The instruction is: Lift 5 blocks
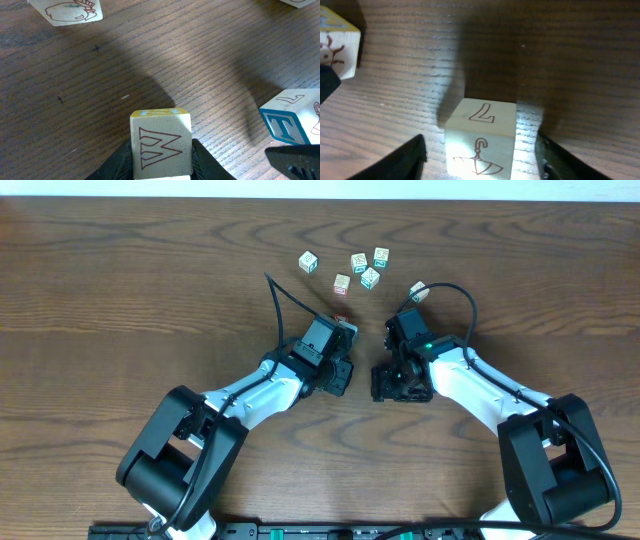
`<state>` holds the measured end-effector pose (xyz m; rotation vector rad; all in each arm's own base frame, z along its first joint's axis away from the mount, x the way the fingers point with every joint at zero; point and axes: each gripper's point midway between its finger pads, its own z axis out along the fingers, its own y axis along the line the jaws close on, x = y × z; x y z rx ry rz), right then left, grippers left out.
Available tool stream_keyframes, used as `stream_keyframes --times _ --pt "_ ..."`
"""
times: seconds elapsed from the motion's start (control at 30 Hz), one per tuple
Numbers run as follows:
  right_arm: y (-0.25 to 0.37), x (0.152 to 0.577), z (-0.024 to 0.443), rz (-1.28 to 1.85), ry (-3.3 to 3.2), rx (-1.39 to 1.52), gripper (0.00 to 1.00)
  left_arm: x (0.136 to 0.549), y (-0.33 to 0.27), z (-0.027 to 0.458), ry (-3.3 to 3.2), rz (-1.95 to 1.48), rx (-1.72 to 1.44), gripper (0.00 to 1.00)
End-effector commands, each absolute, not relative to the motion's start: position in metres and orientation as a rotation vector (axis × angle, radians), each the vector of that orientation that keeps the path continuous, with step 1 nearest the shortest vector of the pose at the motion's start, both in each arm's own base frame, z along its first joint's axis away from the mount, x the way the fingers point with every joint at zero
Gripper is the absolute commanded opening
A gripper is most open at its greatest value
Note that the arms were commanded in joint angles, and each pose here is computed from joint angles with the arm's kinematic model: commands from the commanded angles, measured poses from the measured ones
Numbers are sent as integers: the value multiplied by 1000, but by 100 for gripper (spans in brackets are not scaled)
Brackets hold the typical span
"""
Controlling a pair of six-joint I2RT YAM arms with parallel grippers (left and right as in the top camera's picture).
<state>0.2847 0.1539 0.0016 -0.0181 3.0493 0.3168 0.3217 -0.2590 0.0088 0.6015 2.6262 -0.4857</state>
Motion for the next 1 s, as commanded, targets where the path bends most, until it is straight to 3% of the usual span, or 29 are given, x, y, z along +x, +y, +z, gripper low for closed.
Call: stream_keyframes --times 0.0,0.37,0.67,0.97 --pt "123 288 -10 33 3029 -13 70 299 -222 -37 2796 -326 550 27" --pt "122 290 28 24 3024 -70 67 302 -224 -36 2780 -333 548 27" --pt "84 324 100 99 2807 76 75 300 -224 -37 2790 -333 547 27" --pt "7 355 89 106 2761 232 46 287 -221 -40 2876 -346 428 23"
